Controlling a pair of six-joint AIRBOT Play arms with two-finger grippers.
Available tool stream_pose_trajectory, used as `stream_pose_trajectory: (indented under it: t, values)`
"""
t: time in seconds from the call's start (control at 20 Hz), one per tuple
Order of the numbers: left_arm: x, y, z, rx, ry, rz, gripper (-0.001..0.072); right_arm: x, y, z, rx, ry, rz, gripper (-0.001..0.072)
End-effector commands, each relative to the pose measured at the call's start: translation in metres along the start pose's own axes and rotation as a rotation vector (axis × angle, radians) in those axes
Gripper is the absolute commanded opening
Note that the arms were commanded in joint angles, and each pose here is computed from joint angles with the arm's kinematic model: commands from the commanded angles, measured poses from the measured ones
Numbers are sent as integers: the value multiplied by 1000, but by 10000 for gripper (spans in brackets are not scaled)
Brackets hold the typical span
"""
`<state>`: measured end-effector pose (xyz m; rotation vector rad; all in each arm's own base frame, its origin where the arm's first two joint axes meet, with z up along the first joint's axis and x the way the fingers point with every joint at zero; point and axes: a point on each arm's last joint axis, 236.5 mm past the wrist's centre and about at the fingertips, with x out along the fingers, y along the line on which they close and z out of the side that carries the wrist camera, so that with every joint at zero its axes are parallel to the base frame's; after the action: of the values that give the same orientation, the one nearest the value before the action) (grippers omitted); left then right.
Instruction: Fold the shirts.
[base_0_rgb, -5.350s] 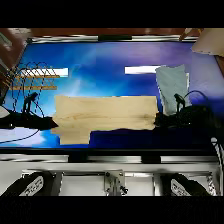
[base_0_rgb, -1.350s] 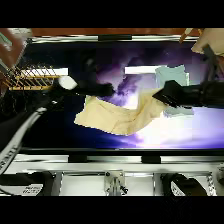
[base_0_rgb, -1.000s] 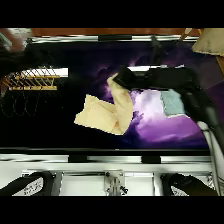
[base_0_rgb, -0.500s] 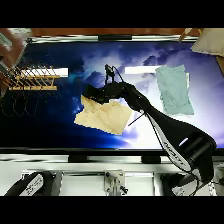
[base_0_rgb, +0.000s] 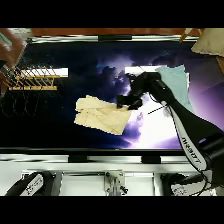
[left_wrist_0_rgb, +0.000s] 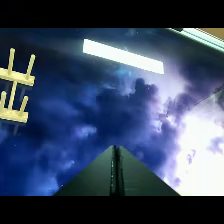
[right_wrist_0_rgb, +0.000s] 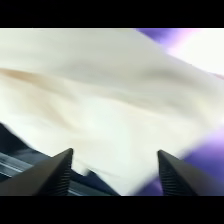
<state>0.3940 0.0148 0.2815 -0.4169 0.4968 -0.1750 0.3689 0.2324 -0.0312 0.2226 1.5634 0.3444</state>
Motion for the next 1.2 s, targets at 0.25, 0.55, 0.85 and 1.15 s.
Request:
stream_pose_trajectory:
  t: [0.25,0.55,0.85,1.15]
  values:
    - [0,-1,-3,4,12,-3,36,54,-15,-20,274,-17,227,674]
    - [0,-2,-7,4,29,-8,36,73,-1,-11,300,-33,276,228]
    - [1,-3,-9,3,33,-10,36,-56,65,18,81,-65,601,84]
    - [2,-2,-8,3,32,-10,36,-296,95,57,-24,-553,714,83]
